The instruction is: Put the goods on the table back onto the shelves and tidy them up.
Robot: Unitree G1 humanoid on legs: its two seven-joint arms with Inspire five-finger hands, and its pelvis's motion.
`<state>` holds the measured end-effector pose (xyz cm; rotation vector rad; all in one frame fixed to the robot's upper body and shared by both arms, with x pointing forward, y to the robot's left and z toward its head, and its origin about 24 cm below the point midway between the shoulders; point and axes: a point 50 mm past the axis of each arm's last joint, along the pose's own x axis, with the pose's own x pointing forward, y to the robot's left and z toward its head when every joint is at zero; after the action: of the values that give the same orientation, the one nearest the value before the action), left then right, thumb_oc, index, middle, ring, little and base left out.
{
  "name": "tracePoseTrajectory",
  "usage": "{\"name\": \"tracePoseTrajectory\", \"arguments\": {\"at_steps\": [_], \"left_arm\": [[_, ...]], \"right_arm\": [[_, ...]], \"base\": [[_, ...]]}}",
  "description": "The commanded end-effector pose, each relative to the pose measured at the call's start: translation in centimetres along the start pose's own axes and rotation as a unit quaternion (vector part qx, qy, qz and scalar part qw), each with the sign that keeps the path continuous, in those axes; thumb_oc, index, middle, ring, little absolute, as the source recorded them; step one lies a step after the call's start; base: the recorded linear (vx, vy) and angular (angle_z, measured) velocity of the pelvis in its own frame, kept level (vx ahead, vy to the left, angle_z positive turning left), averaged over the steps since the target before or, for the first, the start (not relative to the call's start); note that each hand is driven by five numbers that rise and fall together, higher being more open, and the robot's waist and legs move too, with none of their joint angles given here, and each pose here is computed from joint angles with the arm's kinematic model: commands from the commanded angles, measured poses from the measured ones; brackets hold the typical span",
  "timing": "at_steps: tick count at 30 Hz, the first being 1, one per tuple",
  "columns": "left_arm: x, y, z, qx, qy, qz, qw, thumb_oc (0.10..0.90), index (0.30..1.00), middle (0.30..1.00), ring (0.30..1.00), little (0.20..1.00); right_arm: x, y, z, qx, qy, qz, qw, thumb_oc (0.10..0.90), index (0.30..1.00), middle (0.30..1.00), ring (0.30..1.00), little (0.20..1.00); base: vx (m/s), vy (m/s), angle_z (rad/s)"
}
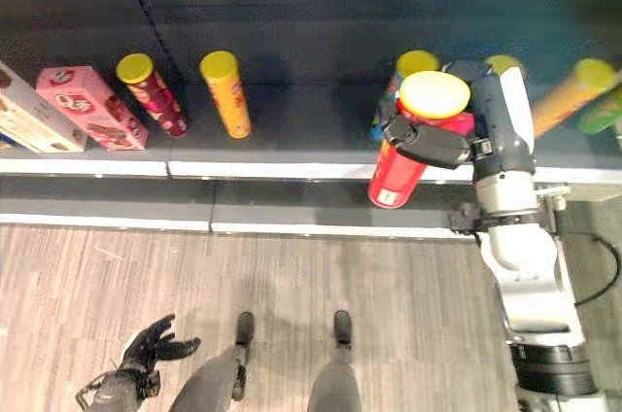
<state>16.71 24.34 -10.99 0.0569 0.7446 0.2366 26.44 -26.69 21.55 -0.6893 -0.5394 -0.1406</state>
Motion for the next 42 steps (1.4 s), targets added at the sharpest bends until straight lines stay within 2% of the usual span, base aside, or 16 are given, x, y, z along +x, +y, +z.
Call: {"name": "tracePoseTrajectory", "arguments": {"at_steps": [1, 3, 5, 11, 19, 23, 30, 42], "left_arm": [[-1.1, 3.7, -1.3, 0.043, 0.009, 0.040, 0.998, 0.800, 0.900, 0.900, 0.900, 0.900], [-0.9, 5.9, 0.1, 0.046, -0.007, 0.076, 0.996, 0.800, 0.900, 0.900, 0.900, 0.900], [-0.8, 6.3, 0.0, 0.047, -0.001, 0.086, 0.995, 0.800, 0.900, 0.900, 0.900, 0.900], [-1.0, 5.2, -0.7, 0.030, 0.003, 0.084, 0.996, 0.800, 0.900, 0.900, 0.900, 0.900], [-0.8, 3.2, -0.3, 0.033, -0.009, 0.058, 0.998, 0.800, 0.900, 0.900, 0.900, 0.900], [-0.7, 2.9, 0.2, 0.047, -0.025, 0.064, 0.997, 0.800, 0.900, 0.900, 0.900, 0.900], [-0.5, 2.6, 0.7, 0.049, -0.036, 0.078, 0.995, 0.800, 0.900, 0.900, 0.900, 0.900], [-0.2, 1.8, 1.8, 0.042, -0.059, 0.071, 0.995, 0.800, 0.900, 0.900, 0.900, 0.900]], "right_arm": [[1.7, -3.1, 5.8, -0.016, -0.154, -0.075, 0.985, 0.400, 0.300, 0.300, 0.300, 0.300], [2.8, -1.9, 6.3, 0.013, -0.170, -0.080, 0.982, 0.400, 0.300, 0.300, 0.300, 0.300], [2.9, -2.0, 6.2, -0.013, -0.167, -0.089, 0.982, 0.400, 0.300, 0.300, 0.300, 0.300], [3.6, -2.0, 7.5, -0.064, -0.196, -0.123, 0.971, 0.400, 0.300, 0.300, 0.300, 0.300], [4.0, -1.2, 8.9, -0.095, -0.227, -0.168, 0.955, 0.400, 0.300, 0.300, 0.300, 0.300], [4.6, -3.1, 9.5, -0.215, -0.238, -0.271, 0.907, 0.400, 0.300, 0.300, 0.300, 0.300], [6.4, -5.2, 10.2, -0.279, -0.227, -0.377, 0.853, 0.400, 0.300, 0.300, 0.300, 0.300], [6.7, -7.6, 10.3, -0.291, -0.210, -0.437, 0.825, 0.400, 0.300, 0.300, 0.300, 0.300]], "base": [[-0.07, 0.228, 0.12], [-0.16, 0.329, 0.12], [-0.07, 0.071, -0.19], [-0.03, -0.028, 0.01], [-0.03, -0.037, 0.04], [-0.03, -0.022, 0.11], [-0.02, -0.003, 0.11], [-0.01, 0.004, 0.03]]}}
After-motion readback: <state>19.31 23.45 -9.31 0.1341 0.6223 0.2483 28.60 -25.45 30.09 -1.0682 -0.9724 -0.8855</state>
